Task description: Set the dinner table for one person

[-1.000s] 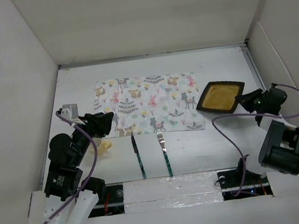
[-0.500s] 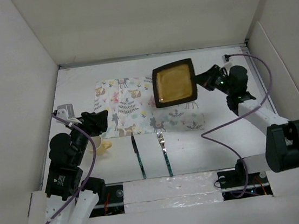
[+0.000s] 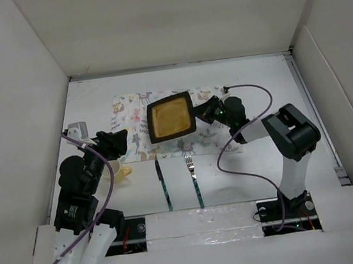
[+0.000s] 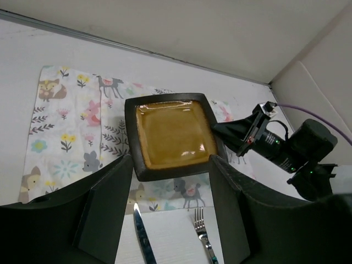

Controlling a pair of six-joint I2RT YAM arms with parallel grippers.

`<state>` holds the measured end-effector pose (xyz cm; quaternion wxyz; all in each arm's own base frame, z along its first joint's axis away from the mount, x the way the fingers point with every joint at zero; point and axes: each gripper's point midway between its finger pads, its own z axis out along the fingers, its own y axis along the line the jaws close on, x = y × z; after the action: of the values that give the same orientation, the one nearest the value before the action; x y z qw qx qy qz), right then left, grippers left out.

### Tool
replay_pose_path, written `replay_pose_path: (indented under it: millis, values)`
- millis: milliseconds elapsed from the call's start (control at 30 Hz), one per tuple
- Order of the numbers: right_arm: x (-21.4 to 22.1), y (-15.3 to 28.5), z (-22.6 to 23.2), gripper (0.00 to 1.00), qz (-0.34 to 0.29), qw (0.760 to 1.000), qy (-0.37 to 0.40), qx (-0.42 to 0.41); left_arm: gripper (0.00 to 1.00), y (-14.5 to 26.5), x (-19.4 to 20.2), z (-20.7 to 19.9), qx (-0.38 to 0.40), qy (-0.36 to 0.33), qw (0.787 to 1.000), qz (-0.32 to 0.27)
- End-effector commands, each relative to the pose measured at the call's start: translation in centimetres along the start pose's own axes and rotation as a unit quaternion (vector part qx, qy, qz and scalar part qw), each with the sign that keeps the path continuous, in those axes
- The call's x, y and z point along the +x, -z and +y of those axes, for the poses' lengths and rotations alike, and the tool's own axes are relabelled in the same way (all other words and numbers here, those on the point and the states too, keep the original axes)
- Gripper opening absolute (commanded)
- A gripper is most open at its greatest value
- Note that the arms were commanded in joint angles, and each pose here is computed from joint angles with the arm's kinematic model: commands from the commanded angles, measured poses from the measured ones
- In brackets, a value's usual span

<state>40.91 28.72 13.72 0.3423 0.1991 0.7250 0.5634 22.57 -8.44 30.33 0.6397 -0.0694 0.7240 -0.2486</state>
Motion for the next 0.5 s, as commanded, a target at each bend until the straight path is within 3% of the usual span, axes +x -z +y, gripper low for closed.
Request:
replay_pose_path:
  millis: [0,200,467]
  values:
    - [-3.9,0.4,9.9,0.00,-0.099,0.977,-0.002,-0.187,0.55,-0.6,-0.2,-0.6,0.018,-0.004,1.000,-0.007]
    - [-3.5,-0.9,8.4,0.00,-0.109,0.969,-0.045,-0.217,0.55,-0.7,0.0,-0.6,0.018,-0.005,1.000,0.000]
    - [-2.4,-2.2,4.9,0.00,-0.077,0.983,-0.048,-0.161,0.54,-0.8,0.1,-0.4,0.014,-0.005,1.000,0.003]
